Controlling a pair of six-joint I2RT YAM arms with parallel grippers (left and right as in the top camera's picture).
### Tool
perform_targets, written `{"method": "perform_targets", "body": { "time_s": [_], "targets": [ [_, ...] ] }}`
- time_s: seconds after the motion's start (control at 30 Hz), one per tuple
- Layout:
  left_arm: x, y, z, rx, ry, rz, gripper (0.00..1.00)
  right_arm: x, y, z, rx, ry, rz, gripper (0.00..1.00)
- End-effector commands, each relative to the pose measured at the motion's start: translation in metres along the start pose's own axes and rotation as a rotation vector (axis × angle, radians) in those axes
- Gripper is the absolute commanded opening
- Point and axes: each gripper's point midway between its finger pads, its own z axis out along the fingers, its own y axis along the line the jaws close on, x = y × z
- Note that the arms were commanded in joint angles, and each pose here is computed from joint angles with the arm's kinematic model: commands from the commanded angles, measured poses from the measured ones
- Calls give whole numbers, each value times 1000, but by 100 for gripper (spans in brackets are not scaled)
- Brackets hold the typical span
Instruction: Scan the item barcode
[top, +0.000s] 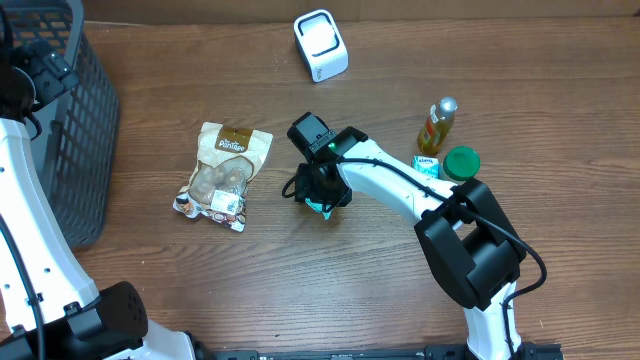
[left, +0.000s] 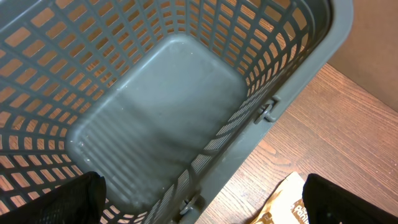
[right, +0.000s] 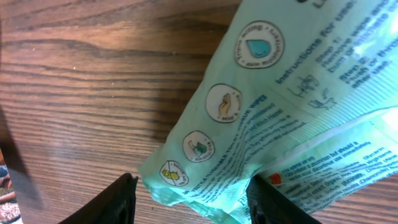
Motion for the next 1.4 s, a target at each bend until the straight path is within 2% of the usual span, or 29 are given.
{"method": "perform_targets", "body": {
  "time_s": [0.0,0.07,0.1,0.13,0.27,0.37,0.5,0.57,0.67,0.73,1.37],
  "targets": [
    [-3,-2,-1,2,-10,18,100,11,-34,28,122,38,-19,57],
    [-3,-2,-1,3,-9,18,99,8,-25,25,82,40,-99,61],
    [-3,-2,-1,3,-9,18,100,6,-15,19,44,49,-152,68],
    [-3,-2,-1,2,-10,18,100,3,-8,11,20,49,-177,70],
    [-3,-2,-1,2,-10,18,99,-11,11,-28,0,26,-191,71],
    [-3,-2,-1,2,-10,18,99,-12,15,-49,11,39,-183,69],
    [-3,-2,-1,2,-10,18,99,-11,-3,-50,106,30,-57,68],
    [-3,-2,-1,3,-9,18,100,-12,-11,-46,140,18,-57,64],
    [-3,-2,-1,2,-10,18,99,-6,-18,-40,166,34,-57,50],
    [-3,-2,-1,2,-10,18,100,-4,-24,-36,186,36,-56,47],
    [-3,-2,-1,2,-10,18,100,-4,-39,-10,220,10,-60,47]
  ]
}}
